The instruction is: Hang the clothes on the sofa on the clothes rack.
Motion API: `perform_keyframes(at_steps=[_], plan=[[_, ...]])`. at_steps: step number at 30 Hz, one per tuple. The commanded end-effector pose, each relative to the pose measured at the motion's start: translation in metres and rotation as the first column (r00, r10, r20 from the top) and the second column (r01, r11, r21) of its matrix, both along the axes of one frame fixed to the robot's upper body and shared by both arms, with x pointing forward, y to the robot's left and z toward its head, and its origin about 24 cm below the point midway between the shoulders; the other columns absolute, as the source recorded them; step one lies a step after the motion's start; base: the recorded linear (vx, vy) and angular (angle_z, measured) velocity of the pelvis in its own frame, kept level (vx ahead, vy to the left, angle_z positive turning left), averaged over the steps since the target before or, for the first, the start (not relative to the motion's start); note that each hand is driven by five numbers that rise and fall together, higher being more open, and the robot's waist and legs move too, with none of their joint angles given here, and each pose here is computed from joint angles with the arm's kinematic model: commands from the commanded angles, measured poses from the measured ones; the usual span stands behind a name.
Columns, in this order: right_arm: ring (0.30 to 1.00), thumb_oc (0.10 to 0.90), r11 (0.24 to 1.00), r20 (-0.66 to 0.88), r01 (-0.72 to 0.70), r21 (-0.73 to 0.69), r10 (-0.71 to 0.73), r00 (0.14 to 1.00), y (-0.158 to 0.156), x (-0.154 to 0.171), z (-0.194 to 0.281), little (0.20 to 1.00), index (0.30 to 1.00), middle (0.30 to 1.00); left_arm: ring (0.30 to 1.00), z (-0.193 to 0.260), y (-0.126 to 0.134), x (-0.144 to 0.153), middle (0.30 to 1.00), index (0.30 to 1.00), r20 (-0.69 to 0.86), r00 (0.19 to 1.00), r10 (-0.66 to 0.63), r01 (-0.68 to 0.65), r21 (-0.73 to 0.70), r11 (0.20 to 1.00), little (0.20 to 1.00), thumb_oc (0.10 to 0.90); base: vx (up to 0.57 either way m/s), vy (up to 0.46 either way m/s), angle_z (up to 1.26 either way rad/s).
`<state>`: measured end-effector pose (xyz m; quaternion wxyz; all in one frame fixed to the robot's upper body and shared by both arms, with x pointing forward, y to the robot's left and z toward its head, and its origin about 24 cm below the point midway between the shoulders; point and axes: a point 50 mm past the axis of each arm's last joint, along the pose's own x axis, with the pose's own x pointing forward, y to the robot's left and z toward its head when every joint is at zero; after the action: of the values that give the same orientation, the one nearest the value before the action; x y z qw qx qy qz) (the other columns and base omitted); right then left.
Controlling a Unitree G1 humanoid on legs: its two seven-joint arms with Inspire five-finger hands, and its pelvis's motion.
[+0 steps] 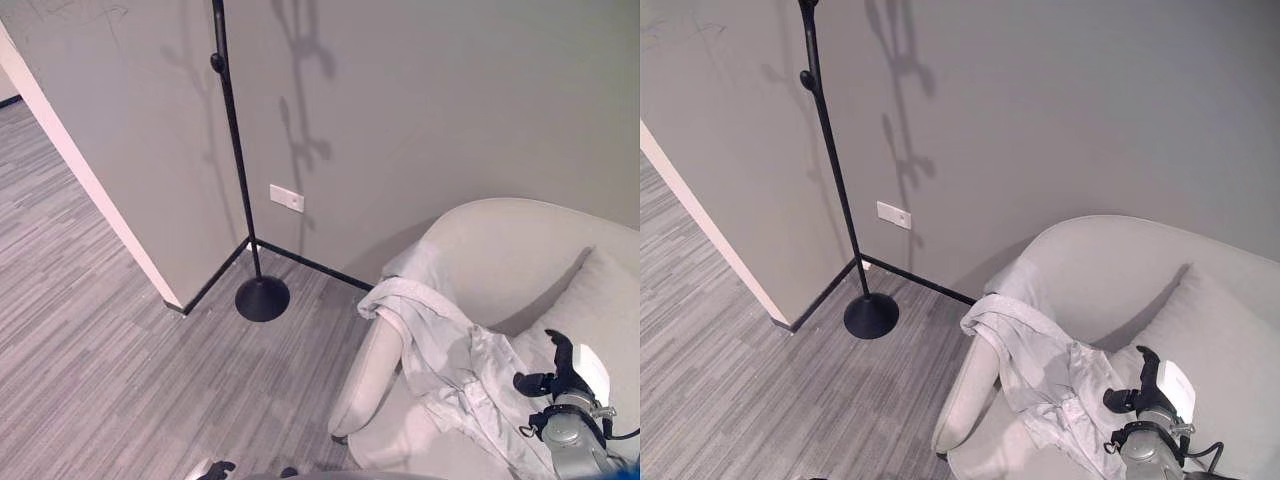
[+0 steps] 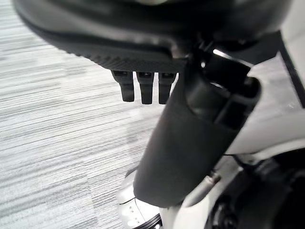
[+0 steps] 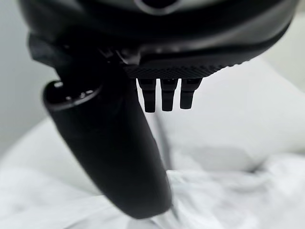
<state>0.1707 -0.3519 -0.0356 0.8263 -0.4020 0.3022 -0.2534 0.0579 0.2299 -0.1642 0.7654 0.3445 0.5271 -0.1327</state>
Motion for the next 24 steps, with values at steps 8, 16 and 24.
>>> perform_keyframes(at_steps=[8,16,24], plan=[[0.900,0.800,0.963,0.445,-0.100,-0.250,0.206,0.872,-0.026,0.096,0.137,0.900,0.900,0.900,0.900,0.013,-0.022,0.066,0.900,0.900,0.192,0.970,-0.149,0.161,-0.047,0.986,0.900,0.800,-0.06,0.022,0.27],[0.900,0.800,0.947,0.537,-0.178,-0.266,0.299,0.789,-0.005,0.134,0.173,0.900,0.900,0.900,0.900,0.020,-0.039,0.089,0.900,0.900,0.271,0.942,-0.197,0.220,-0.057,0.974,0.900,0.800,-0.09,0.027,0.14],[0.900,0.800,0.969,0.647,-0.210,-0.133,0.245,0.722,0.015,0.160,0.182,0.900,0.900,0.900,0.900,0.027,-0.055,0.108,0.900,0.900,0.355,0.914,-0.197,0.237,-0.075,0.969,0.900,0.800,-0.04,0.025,-0.01]])
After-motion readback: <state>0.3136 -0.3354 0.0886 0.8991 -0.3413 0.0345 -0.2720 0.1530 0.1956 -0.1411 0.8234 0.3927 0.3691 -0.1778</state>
